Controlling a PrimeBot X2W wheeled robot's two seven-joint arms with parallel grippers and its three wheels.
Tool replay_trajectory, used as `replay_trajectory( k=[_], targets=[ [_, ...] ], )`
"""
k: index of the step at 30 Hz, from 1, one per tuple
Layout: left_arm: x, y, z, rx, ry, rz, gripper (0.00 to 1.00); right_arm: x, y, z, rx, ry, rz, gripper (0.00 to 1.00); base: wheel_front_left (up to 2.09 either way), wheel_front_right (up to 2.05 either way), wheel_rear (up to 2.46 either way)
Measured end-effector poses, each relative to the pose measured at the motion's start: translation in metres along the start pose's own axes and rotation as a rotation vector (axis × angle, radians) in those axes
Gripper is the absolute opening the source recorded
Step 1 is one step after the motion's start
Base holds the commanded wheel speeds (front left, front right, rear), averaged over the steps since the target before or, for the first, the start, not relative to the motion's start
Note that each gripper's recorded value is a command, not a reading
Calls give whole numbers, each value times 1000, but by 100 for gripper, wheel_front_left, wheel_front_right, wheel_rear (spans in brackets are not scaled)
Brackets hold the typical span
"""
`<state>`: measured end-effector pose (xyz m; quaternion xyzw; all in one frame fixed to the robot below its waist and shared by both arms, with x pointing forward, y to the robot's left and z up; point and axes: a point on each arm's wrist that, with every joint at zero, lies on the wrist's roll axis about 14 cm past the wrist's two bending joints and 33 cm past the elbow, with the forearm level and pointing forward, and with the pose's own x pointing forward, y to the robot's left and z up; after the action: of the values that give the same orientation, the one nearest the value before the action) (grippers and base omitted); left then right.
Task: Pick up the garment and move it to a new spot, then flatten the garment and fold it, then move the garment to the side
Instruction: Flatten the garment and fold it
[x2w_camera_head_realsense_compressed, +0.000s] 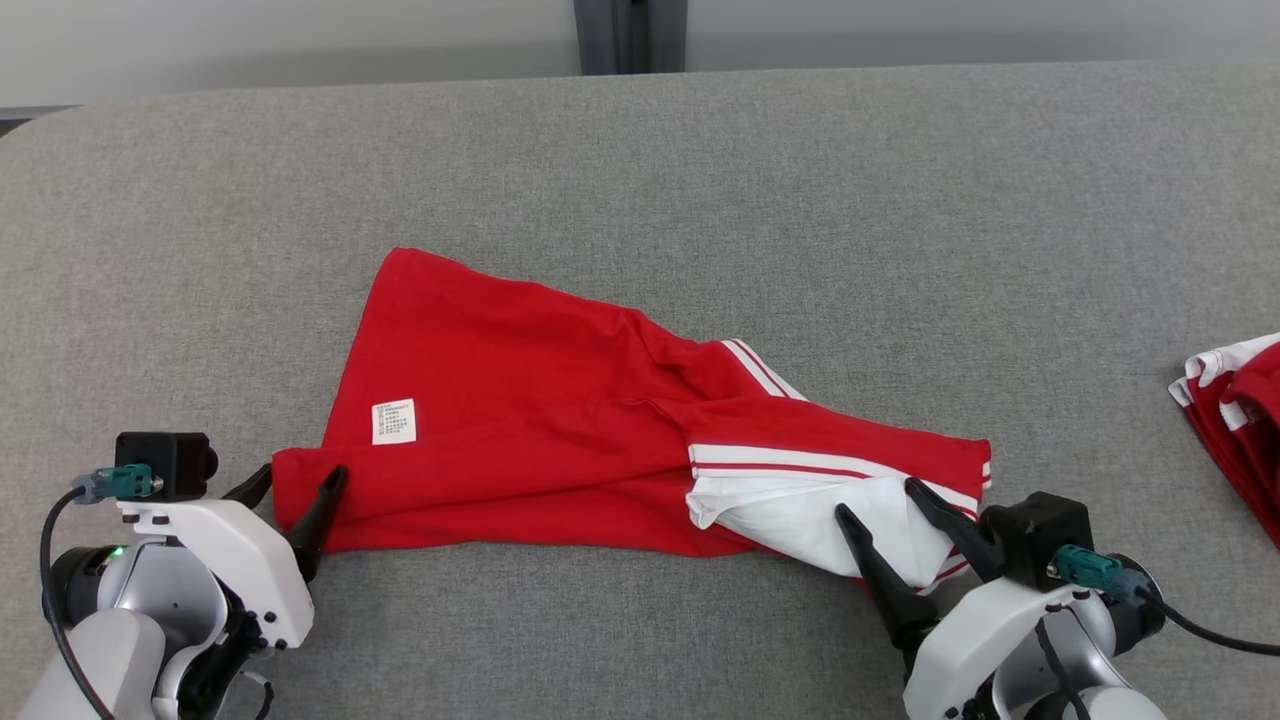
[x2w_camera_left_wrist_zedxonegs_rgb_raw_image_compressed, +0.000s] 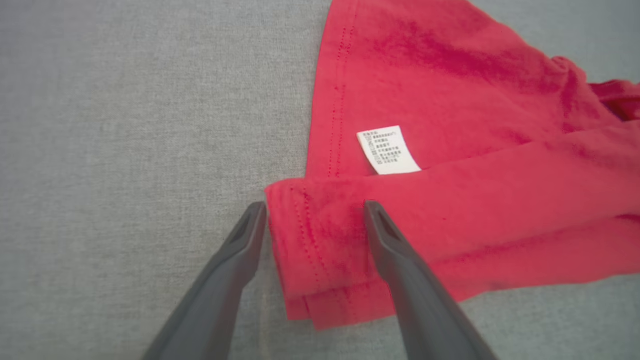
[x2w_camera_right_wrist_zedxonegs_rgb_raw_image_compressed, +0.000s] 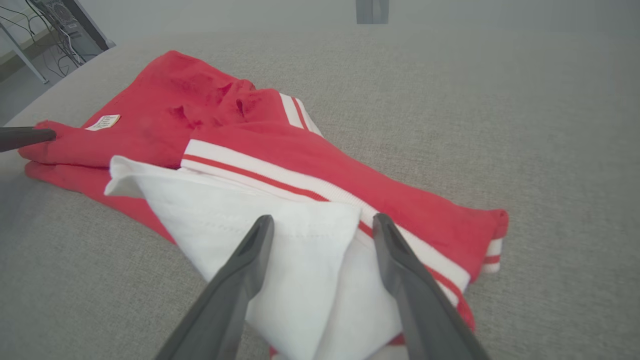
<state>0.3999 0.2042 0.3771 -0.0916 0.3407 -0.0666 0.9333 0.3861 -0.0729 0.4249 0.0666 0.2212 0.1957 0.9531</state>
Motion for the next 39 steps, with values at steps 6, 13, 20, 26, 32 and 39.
replay_trajectory(
  k=[6,13,20,26,32,39],
  targets=[
    [6,1,1,-1,1,-6,0,4,5,0,21,4,22,0,0,0,0],
    [6,2,12,3,-60,-2,0,3,5,23,11,-92,25,0,0,0,0],
    [-2,-2,42,41,-167,-4,0,-9,-1,67,-22,-258,4,0,0,0,0],
    [-14,-12,79,66,-302,-12,0,-23,-8,117,-86,-440,-22,0,0,0,0],
    [-38,-27,133,88,-492,-26,0,-46,-18,182,-189,-649,-67,0,0,0,0],
    [-80,-49,201,125,-717,-51,0,-76,-14,256,-309,-853,-75,0,0,0,0]
  ],
)
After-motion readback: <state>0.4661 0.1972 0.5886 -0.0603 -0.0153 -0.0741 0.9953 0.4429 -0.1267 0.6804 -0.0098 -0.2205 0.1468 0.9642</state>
